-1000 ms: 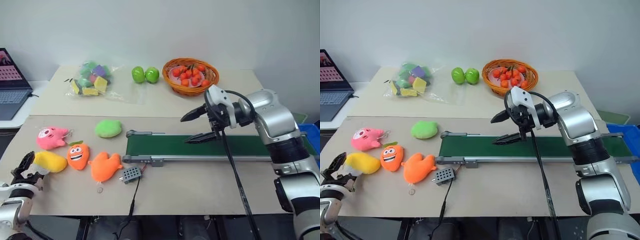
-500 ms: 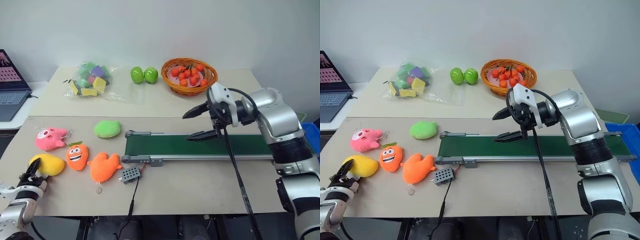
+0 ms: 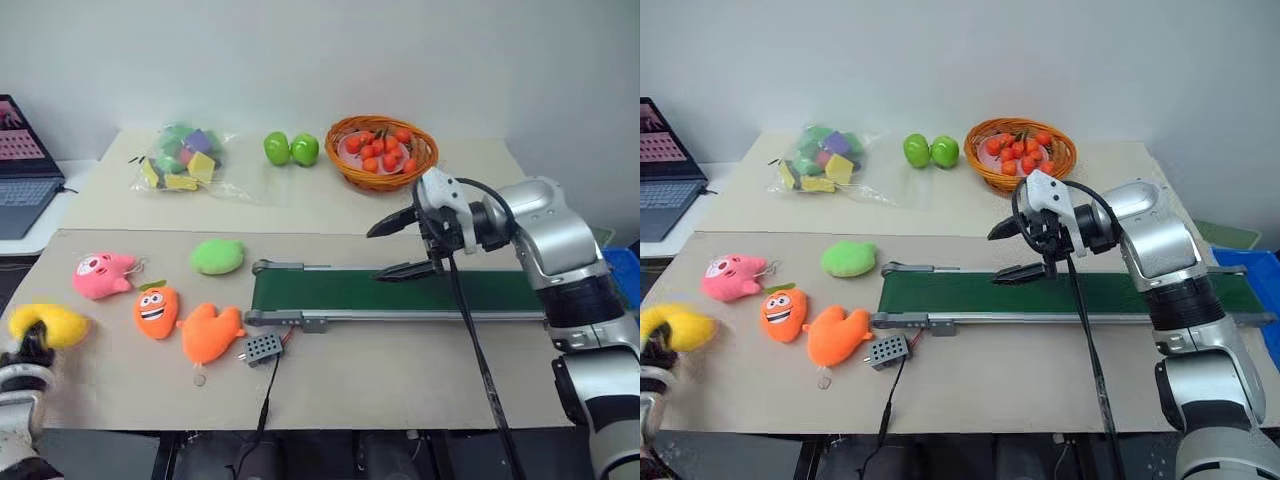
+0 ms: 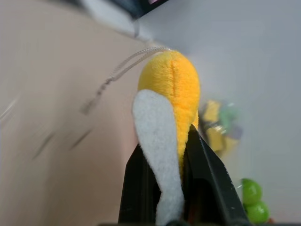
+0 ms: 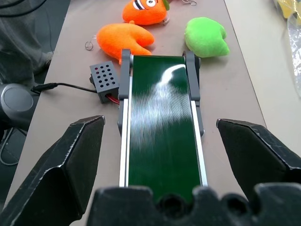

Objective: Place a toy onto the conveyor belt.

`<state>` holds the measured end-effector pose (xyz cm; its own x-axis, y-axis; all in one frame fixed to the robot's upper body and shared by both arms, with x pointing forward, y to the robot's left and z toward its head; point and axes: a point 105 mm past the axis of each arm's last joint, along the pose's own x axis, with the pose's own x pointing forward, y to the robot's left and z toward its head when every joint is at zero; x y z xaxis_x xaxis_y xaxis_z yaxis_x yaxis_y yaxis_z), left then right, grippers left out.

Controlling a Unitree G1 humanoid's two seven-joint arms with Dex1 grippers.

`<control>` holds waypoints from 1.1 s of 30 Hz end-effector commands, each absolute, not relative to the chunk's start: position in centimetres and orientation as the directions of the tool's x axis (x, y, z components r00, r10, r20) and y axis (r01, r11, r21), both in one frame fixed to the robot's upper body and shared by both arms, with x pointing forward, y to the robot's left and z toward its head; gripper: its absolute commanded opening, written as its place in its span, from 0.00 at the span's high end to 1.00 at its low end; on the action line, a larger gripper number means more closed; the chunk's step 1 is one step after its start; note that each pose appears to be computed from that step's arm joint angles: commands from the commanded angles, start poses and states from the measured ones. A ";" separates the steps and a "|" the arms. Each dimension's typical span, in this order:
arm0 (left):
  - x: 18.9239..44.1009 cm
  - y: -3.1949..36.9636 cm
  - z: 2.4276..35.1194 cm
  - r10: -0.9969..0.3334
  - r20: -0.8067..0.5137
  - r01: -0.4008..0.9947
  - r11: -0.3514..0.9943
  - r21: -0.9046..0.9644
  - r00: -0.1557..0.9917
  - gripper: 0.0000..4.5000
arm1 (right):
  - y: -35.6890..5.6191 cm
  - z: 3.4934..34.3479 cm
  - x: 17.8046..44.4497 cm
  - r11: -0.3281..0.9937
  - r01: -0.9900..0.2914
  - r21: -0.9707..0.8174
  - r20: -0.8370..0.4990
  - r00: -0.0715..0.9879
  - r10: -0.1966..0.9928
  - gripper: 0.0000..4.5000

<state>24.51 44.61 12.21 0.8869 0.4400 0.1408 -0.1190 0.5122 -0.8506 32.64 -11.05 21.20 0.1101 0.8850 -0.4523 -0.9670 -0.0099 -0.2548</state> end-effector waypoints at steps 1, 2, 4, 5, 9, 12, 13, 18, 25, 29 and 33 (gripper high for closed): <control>26.7 40.6 22.7 0.228 0.416 0.130 0.727 -0.674 0.880 1.00 | -11.2 23.0 32.7 0.016 -0.948 -0.317 -0.401 0.149 0.904 0.00; 27.8 38.5 24.4 0.149 0.445 0.195 0.746 -0.637 0.883 1.00 | -11.2 23.2 32.7 0.018 -0.948 -0.318 -0.397 0.151 0.906 0.00; 29.0 35.5 27.2 0.052 0.503 0.310 0.732 -0.607 0.863 1.00 | -11.2 23.3 32.7 0.021 -0.947 -0.321 -0.394 0.154 0.906 0.00; 29.7 33.9 28.6 0.011 0.528 0.363 0.714 -0.599 0.849 1.00 | -11.2 23.3 32.7 0.024 -0.946 -0.324 -0.393 0.158 0.906 0.00; 32.5 25.5 32.6 -0.237 0.542 0.534 0.688 -0.492 0.806 1.00 | -10.9 23.9 32.5 0.046 -0.939 -0.342 -0.369 0.179 0.912 0.00; 33.8 20.3 31.9 -0.420 0.437 0.588 0.709 -0.389 0.795 1.00 | -11.1 24.5 32.3 0.069 -0.935 -0.347 -0.348 0.196 0.917 0.00; 33.9 19.2 31.4 -0.464 0.400 0.601 0.717 -0.354 0.790 1.00 | -11.2 24.6 32.2 0.076 -0.935 -0.347 -0.345 0.203 0.916 0.00; 34.3 14.1 27.5 -0.629 0.189 0.655 0.741 -0.147 0.754 1.00 | -12.2 24.7 31.7 0.122 -0.928 -0.352 -0.346 0.251 0.904 0.00; 33.1 12.6 24.8 -0.725 0.029 0.707 0.680 0.194 0.689 1.00 | -13.4 24.6 31.1 0.178 -0.922 -0.345 -0.346 0.301 0.888 0.00; 32.1 10.9 25.4 -0.776 -0.007 0.679 0.547 0.490 0.630 1.00 | -14.3 24.6 30.9 0.200 -0.924 -0.325 -0.354 0.315 0.881 0.00; 31.1 9.8 24.3 -0.810 -0.099 0.618 0.356 0.702 0.579 1.00 | -14.7 25.2 30.6 0.213 -0.933 -0.290 -0.323 0.305 0.896 0.00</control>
<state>32.15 10.69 23.52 0.6188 -0.7798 -0.0947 0.6717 0.4628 0.5785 31.12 -14.29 23.44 0.2925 0.8840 -0.3646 -0.9439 0.2058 -0.2581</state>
